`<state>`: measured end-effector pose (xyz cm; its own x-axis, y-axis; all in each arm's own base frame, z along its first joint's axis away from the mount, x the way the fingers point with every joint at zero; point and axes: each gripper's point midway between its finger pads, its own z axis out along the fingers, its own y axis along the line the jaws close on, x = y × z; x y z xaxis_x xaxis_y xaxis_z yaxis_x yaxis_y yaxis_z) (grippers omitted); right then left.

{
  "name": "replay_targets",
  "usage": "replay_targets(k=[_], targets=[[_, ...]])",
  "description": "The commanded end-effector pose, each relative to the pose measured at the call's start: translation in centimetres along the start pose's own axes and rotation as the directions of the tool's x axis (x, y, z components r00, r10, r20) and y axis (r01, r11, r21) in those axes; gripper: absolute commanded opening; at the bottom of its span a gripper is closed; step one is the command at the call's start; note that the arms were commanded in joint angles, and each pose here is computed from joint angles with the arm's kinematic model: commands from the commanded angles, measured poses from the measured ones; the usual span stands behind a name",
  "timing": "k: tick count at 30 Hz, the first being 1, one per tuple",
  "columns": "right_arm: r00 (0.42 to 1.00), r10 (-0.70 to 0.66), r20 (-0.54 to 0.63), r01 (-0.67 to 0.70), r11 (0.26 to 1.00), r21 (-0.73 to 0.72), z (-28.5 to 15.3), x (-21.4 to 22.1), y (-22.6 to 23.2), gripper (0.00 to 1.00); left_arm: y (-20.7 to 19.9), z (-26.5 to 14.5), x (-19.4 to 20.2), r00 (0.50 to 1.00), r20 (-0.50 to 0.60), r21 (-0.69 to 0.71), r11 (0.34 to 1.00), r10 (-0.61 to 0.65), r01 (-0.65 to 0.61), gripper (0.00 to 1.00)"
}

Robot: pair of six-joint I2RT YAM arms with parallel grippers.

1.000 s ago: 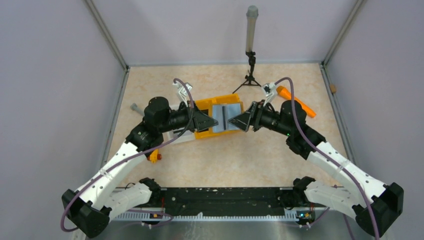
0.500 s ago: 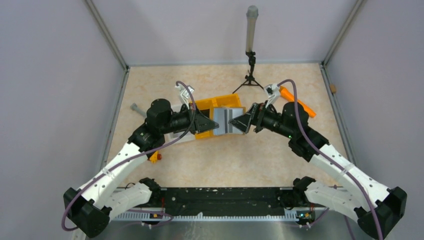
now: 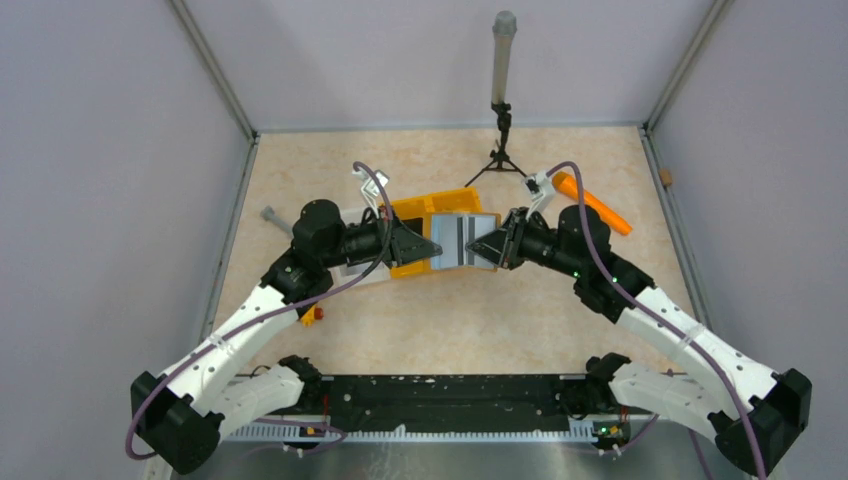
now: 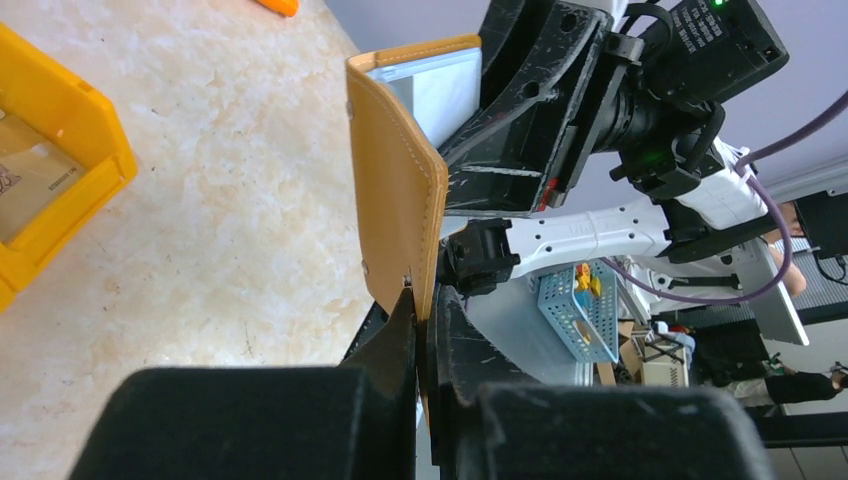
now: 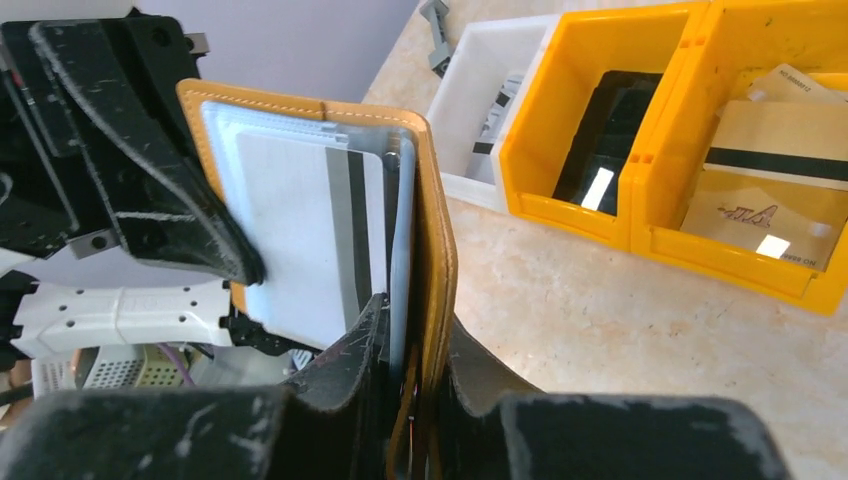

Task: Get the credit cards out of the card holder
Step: Remove the credit card from the card holder.

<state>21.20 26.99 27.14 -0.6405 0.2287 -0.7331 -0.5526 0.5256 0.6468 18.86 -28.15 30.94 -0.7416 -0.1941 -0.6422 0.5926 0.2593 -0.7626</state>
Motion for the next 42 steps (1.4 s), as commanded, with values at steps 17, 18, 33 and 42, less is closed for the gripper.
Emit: replay_targets(k=[17, 18, 33, 42], targets=[[0.999, -0.029, 0.04, 0.03, 1.0, -0.009, -0.7, -1.0, 0.8, 0.05, -0.7, 0.3, -0.5, 0.999, 0.001, 0.059, 0.997, 0.052, -0.052, 0.24], [0.999, -0.03, 0.038, 0.031, 0.999, -0.015, -0.8, -1.0, 0.9, 0.05, -0.5, 0.3, -0.5, 0.999, -0.002, 0.046, 0.998, 0.049, -0.049, 0.23], [1.0, -0.023, 0.015, 0.023, 1.0, -0.001, -0.4, -0.3, 0.3, 0.05, 0.0, 0.5, 0.1, 0.998, -0.023, 0.052, 0.997, 0.056, -0.055, 0.29], [1.0, -0.008, 0.006, 0.008, 1.0, 0.007, -0.3, 0.3, -0.5, 0.05, -1.6, -0.5, 0.3, 0.996, -0.02, 0.105, 0.991, 0.089, -0.087, 0.29]])
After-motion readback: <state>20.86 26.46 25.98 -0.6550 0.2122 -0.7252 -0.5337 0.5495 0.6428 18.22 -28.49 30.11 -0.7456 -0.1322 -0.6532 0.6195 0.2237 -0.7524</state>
